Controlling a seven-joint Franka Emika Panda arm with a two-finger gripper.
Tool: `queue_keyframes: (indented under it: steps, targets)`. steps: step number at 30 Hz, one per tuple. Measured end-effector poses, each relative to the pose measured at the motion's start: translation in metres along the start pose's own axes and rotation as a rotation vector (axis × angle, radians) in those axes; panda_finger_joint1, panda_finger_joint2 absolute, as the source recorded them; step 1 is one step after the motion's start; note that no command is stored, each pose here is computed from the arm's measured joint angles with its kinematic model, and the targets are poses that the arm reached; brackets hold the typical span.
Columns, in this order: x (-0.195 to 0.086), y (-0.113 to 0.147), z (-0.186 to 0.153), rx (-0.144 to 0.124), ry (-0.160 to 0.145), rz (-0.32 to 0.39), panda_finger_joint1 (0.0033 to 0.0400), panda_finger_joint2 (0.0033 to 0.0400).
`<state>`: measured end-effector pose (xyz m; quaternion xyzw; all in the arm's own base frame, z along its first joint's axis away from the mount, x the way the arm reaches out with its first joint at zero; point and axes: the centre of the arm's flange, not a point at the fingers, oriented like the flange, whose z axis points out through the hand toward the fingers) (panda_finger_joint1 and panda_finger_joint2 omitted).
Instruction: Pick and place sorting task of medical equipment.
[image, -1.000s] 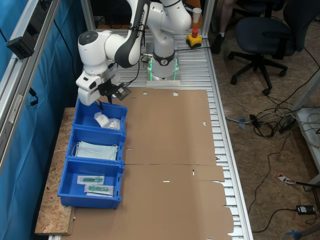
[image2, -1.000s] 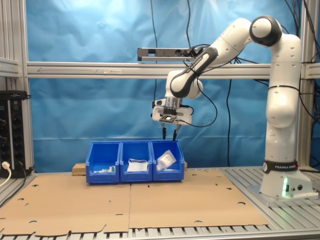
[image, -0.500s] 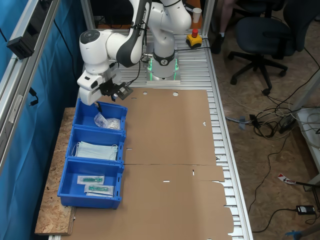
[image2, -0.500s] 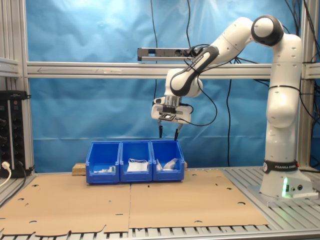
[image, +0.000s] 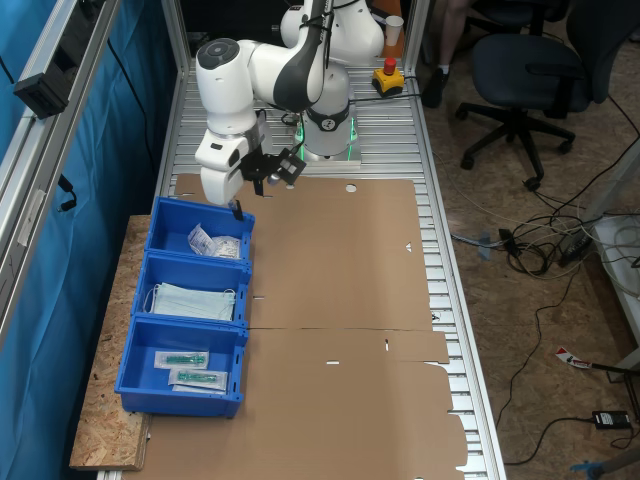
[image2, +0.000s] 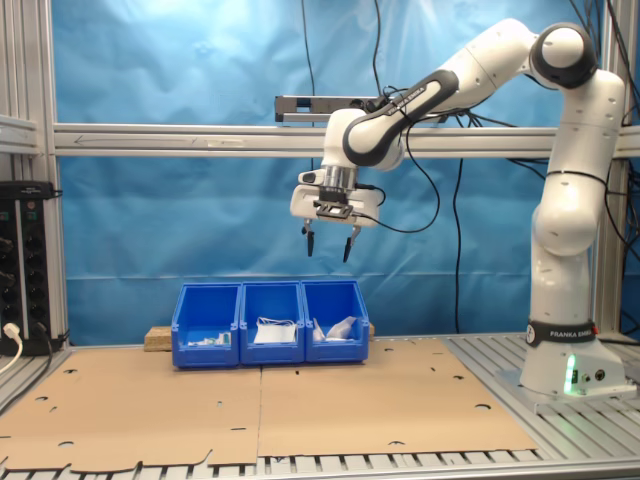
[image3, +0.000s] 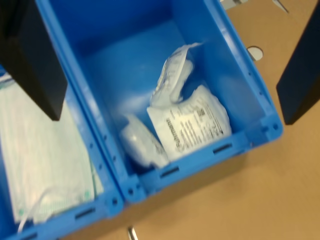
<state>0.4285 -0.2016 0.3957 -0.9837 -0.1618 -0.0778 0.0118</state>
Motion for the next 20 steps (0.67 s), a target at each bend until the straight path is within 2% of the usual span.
queue_keyframes:
  steps: [10, 13, 14, 20]
  targets:
    - [0.041, -0.072, -0.031, 0.029, 0.000, -0.173, 0.0400, 0.0400]
    - [0.050, -0.095, -0.036, 0.044, -0.010, -0.226, 0.0400, 0.0400]
    - [0.055, -0.110, -0.038, 0.054, -0.019, -0.259, 0.0400, 0.0400]
    - [0.068, -0.150, -0.037, 0.089, -0.052, -0.351, 0.0400, 0.0400]
